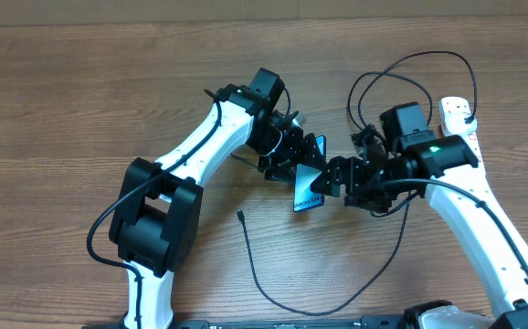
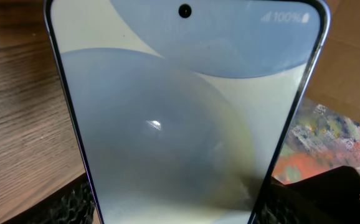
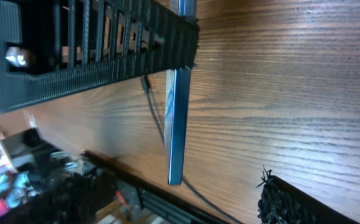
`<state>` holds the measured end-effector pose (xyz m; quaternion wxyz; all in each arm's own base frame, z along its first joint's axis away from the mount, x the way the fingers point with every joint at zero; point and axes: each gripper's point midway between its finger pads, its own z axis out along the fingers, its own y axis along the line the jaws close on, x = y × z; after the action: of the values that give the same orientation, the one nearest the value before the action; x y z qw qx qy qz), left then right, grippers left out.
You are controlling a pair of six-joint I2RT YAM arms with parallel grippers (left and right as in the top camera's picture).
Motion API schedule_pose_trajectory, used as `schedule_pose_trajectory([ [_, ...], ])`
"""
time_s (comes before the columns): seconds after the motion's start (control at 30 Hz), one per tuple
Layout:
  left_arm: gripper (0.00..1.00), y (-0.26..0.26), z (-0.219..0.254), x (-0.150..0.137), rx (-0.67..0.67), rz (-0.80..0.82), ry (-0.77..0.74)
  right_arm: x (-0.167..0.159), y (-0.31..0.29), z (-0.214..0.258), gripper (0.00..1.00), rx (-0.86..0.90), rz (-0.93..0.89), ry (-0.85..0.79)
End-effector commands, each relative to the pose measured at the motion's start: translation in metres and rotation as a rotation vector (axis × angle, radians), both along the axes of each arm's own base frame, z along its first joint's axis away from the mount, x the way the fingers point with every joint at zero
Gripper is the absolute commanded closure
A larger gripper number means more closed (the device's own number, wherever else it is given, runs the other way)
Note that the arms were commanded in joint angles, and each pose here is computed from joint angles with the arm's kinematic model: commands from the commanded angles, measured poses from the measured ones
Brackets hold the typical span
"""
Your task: Plug charger to phone and switch on socket
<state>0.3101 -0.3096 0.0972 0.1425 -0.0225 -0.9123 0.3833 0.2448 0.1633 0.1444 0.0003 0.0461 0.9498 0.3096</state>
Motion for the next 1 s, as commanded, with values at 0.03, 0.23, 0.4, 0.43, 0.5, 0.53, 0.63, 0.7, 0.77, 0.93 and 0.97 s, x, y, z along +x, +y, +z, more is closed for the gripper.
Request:
schedule_pose_trajectory([
  [0.03,0.29,-0.010,0.015,-0.002,-0.078,-0.034,-0.006,0.001,0.008,-0.005,0.19,-0.074,-0.039,0.000],
  [0.23,0.28,-0.015,0.025,-0.008,-0.153,-0.064,0.006,-0.001,0.010,-0.013,0.31,-0.178,-0.080,-0.007],
  [0.4,0.27,-0.019,0.031,-0.013,-0.201,-0.101,-0.002,0.003,0.019,-0.011,0.45,-0.163,-0.059,-0.047],
  [0.43,0.27,-0.020,0.031,-0.014,-0.205,-0.114,-0.014,0.006,0.020,-0.010,0.47,-0.157,-0.060,-0.060],
  [0.5,0.27,-0.021,0.031,-0.017,-0.213,-0.137,-0.032,0.011,0.023,-0.008,0.54,-0.147,-0.062,-0.080],
  [0.53,0.27,-0.022,0.031,-0.019,-0.215,-0.146,-0.035,0.012,0.023,-0.008,0.58,-0.144,-0.063,-0.086],
  [0.63,0.26,-0.024,0.030,-0.023,-0.216,-0.165,-0.038,0.015,0.023,-0.007,0.65,-0.146,-0.066,-0.100],
  [0.7,0.26,-0.024,0.030,-0.024,-0.218,-0.174,-0.043,0.017,0.020,-0.009,0.66,-0.168,-0.074,-0.108],
  [0.77,0.26,-0.024,0.030,-0.025,-0.218,-0.175,-0.043,0.018,0.014,-0.011,0.72,-0.200,-0.083,-0.113],
  [0.93,0.22,-0.024,0.030,-0.024,-0.219,-0.175,-0.046,0.017,0.006,-0.015,0.80,-0.246,-0.094,-0.109],
  [0.97,0.22,-0.024,0.030,-0.024,-0.219,-0.175,-0.046,0.016,0.006,-0.015,0.82,-0.246,-0.094,-0.106],
])
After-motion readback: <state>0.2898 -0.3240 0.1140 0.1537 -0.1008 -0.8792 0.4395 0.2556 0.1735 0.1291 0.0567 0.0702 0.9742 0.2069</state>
